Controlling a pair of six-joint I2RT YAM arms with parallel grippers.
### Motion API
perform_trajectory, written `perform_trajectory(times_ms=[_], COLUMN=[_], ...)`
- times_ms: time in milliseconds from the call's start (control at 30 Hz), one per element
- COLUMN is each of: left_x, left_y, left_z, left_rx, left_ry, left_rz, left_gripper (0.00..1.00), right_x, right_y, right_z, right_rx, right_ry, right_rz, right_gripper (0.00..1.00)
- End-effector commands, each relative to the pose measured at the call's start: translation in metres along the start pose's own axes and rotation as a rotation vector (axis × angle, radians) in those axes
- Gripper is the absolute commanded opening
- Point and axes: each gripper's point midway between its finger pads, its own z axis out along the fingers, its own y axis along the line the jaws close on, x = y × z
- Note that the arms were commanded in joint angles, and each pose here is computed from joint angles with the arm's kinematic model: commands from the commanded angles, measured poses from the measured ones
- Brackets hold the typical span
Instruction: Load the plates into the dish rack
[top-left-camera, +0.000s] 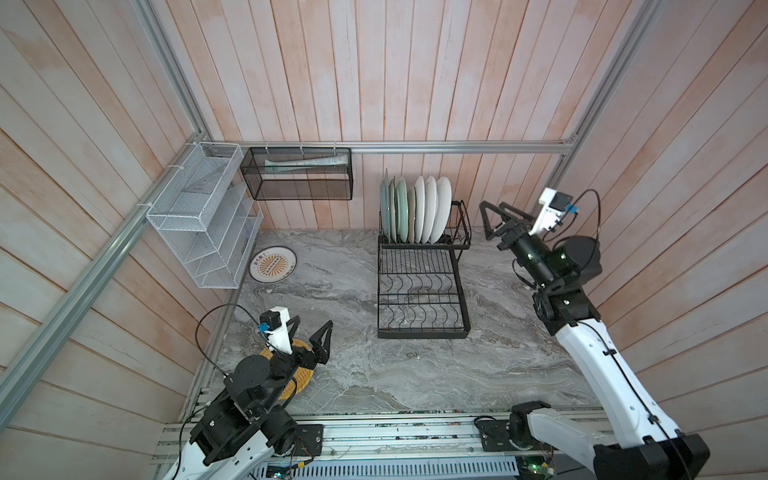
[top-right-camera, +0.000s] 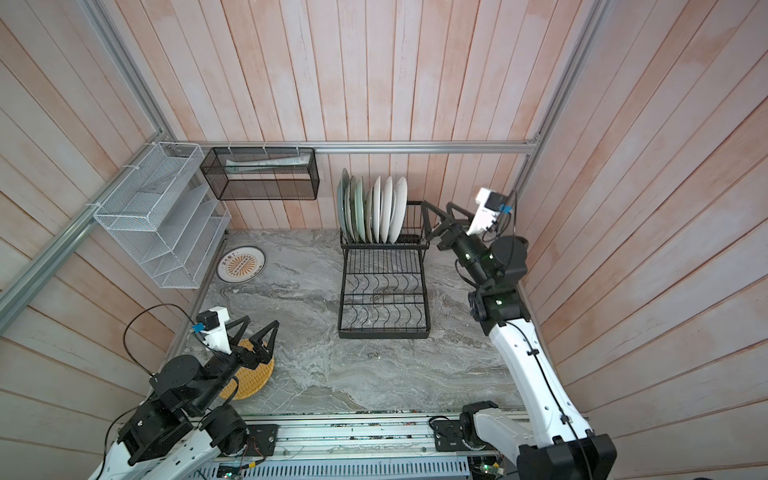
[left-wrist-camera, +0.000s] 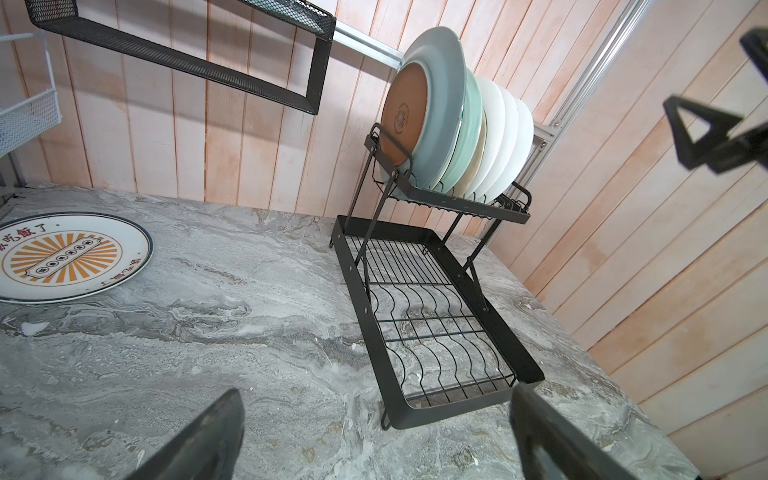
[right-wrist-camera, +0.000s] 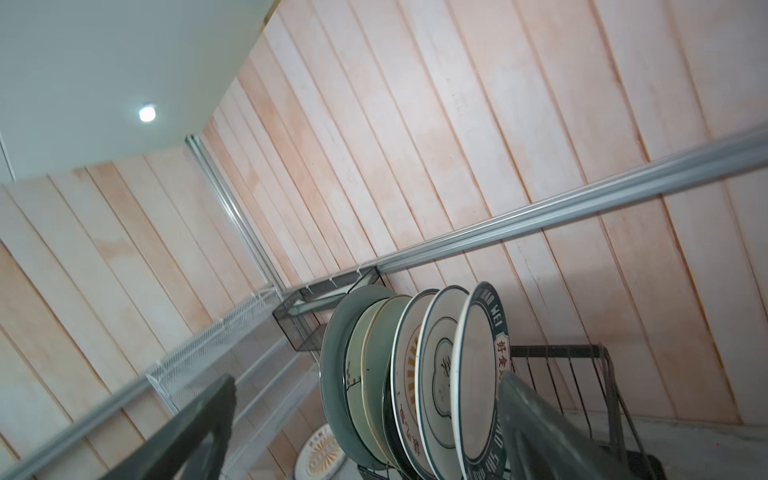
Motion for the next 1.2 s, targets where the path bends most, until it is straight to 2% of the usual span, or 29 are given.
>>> perform_trajectory(times_ms=[0, 100, 200, 300, 400, 533, 667, 767, 933, 1167], left_x=[0.004, 0.013, 0.039, 0.075, 0.111, 0.136, 0.146, 0.153, 0.166, 0.166], left_y=[0.004, 0.011, 0.026, 0.044, 0.069, 0.092, 0.096, 0.102, 0.107, 0.119], left_z=[0.004, 0.006, 0.007, 0.004, -0.008, -0.019, -0.016, -0.015, -0.003, 0.014], left_rx=[-0.032, -0.090, -0.189, -0.313, -0.485, -0.640, -0.661, -0.707, -0.730, -0.722], left_ry=[0.024, 0.074, 0.163, 0.256, 0.315, 0.337, 0.343, 0.366, 0.413, 0.420], left_rz=[-0.033, -0.113, -0.276, -0.436, -0.572, -0.610, -0.599, -0.576, -0.558, -0.562], left_gripper=[1.00, 1.00, 1.00, 1.00, 1.00, 1.00, 1.00, 1.00, 1.00, 1.00], right_x=[0.014, 0.034, 0.057, 0.083, 0.118, 0.176, 0.230, 0.262, 0.303, 0.330], right_y=[-0.003, -0.004, -0.011, -0.011, -0.007, 0.007, 0.043, 0.061, 0.074, 0.071], right_z=[-0.014, -0.032, -0.052, -0.066, -0.068, -0.067, -0.070, -0.075, -0.082, -0.086], right_rx=[-0.045, -0.021, 0.019, 0.036, 0.024, -0.072, -0.248, -0.312, -0.335, -0.352], right_ry=[0.030, 0.077, 0.104, 0.138, 0.212, 0.327, 0.462, 0.529, 0.585, 0.621], right_rz=[0.129, 0.121, 0.134, 0.108, 0.026, -0.004, -0.050, -0.097, -0.196, -0.191], right_gripper=[0.98, 0.98, 0.98, 0.98, 0.98, 0.98, 0.98, 0.98, 0.98, 0.98])
